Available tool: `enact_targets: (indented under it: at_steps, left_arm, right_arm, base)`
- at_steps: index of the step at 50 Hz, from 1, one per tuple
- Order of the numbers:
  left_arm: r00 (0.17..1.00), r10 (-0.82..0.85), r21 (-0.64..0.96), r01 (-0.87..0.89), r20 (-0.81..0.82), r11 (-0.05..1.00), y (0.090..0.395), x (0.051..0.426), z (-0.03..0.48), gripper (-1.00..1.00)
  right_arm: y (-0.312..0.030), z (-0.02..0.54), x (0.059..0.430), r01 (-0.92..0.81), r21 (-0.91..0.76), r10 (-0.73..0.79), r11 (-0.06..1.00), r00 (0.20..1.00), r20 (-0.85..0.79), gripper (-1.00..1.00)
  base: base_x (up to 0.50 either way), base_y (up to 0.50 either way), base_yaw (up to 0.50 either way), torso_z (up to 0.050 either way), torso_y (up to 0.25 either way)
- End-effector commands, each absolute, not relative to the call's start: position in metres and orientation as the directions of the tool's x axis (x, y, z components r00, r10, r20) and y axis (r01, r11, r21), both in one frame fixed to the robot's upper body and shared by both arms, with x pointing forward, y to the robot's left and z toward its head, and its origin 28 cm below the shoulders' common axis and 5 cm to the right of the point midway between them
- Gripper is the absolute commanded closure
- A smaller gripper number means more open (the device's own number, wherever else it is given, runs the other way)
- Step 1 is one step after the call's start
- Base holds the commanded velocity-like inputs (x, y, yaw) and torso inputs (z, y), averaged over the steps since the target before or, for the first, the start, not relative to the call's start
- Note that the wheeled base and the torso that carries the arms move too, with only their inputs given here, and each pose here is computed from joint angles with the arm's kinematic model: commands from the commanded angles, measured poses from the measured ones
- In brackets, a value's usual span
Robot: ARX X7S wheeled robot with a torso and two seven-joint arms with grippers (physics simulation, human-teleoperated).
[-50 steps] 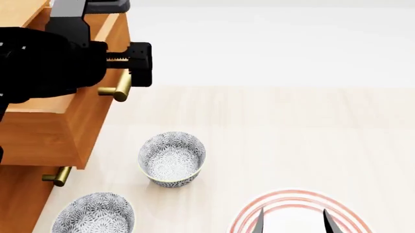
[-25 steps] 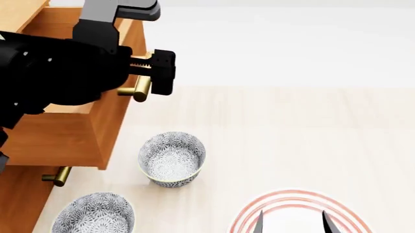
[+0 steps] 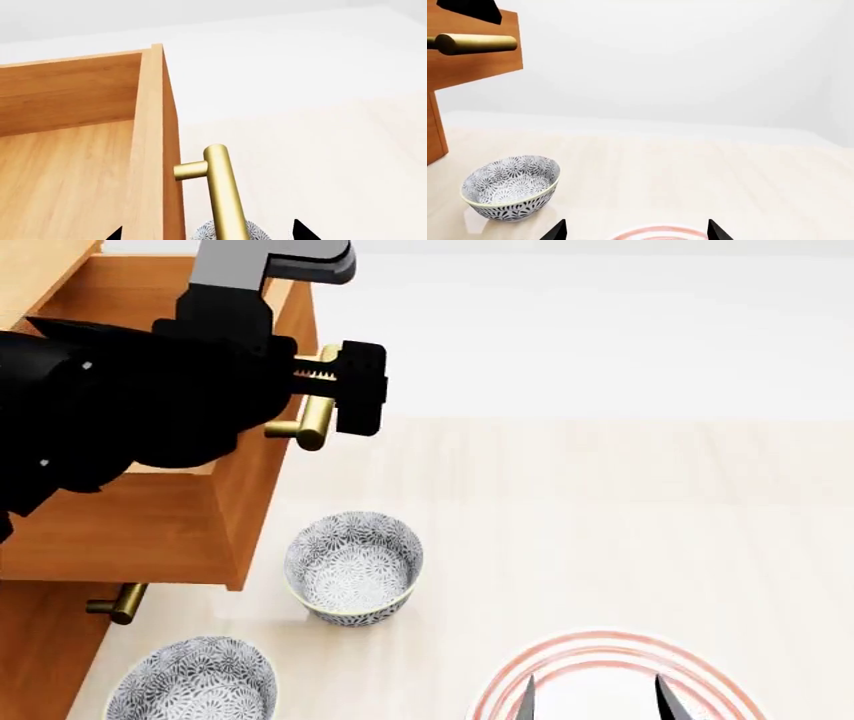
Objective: Open the top drawer of the cabinet.
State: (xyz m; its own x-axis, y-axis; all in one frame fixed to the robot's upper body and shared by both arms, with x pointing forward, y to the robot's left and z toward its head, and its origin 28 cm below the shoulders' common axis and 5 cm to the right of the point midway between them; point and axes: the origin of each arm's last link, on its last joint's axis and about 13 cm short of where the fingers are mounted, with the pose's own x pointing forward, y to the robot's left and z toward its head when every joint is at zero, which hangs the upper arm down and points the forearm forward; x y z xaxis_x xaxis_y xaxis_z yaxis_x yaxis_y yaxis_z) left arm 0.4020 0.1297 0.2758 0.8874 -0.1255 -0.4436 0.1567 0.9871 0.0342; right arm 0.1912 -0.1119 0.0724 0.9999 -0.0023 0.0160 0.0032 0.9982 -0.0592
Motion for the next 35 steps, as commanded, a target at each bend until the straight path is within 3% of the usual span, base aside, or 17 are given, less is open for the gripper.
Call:
enact_targets:
  at_steps: [1, 35]
  left_arm:
    - [0.724, -0.449, -0.316, 0.324, -0.524, 0.892, 0.082, 0.378, 0.262, -1.0]
    - [0.662, -0.557, -0.365, 0.422, -0.502, 0.83, 0.046, 0.346, 0.276, -1.0]
  right_arm:
    - [-0.113, 0.071, 0.193, -0.002, -0.057, 0.002, 0.998, 1.0, 0.011, -1.0]
    - [-0.116, 0.071, 0.184, -0.005, -0.052, 0.006, 0.999, 1.0, 0.014, -1.0]
  base:
    - [0.0, 0.0, 0.0, 0.0, 0.0]
    - [0.0, 0.0, 0.0, 0.0, 0.0]
